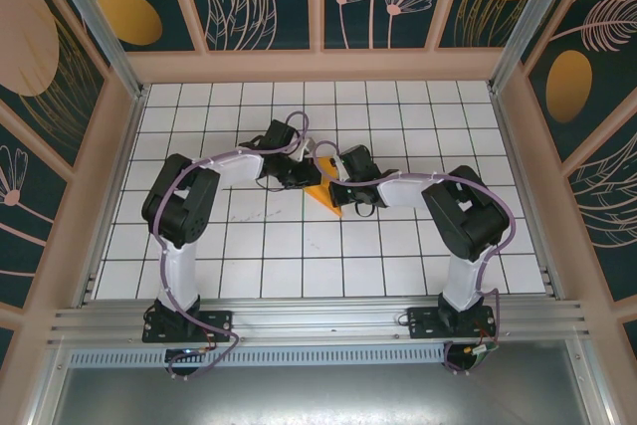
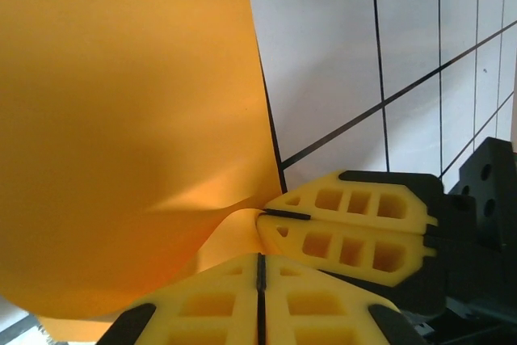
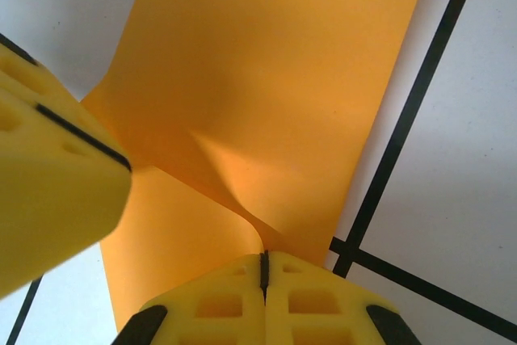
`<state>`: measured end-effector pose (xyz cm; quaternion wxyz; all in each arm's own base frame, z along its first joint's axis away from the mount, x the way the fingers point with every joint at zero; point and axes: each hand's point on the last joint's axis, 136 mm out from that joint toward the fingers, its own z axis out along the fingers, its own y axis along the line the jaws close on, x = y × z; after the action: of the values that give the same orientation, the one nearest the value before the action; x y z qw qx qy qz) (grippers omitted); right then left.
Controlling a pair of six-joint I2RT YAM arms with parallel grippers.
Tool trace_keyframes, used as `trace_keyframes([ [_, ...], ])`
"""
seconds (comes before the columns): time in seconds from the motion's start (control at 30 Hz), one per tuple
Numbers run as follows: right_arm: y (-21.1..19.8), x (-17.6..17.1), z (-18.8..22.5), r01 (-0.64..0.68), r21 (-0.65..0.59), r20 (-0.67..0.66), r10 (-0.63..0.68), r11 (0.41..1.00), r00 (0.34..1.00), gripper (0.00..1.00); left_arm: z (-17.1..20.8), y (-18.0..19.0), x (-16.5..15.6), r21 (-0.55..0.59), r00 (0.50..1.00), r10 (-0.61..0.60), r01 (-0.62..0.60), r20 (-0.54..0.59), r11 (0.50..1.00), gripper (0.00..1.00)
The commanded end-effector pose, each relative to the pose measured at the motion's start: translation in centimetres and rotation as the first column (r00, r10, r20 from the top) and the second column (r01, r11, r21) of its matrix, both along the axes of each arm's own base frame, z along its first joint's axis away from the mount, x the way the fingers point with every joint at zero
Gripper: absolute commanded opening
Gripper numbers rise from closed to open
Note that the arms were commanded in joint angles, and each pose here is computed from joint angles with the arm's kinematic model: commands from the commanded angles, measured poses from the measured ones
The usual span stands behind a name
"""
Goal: Fold a paper plane with a square sheet of paper (fold left side to right side)
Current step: Third fold the triangle at the center of the table.
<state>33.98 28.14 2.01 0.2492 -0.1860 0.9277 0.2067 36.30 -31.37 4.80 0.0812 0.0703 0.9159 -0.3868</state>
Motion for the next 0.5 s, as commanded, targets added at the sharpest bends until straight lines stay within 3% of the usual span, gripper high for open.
trace_keyframes([
  [0.0, -0.1, -1.8, -2.3, -0.037, -0.055, -0.085, 0.033, 0.998, 0.996, 0.00, -1.5, -0.1, -0.4, 0.018, 1.000, -0.002, 0.002, -0.030, 1.000, 0.11],
  [0.47, -0.2, -1.8, -2.4, -0.038, -0.062, -0.085, 0.033, 0.997, 0.996, 0.00, -4.7, 1.9, -2.2, 0.132, 0.997, 0.012, -0.002, -0.074, 0.991, 0.11],
])
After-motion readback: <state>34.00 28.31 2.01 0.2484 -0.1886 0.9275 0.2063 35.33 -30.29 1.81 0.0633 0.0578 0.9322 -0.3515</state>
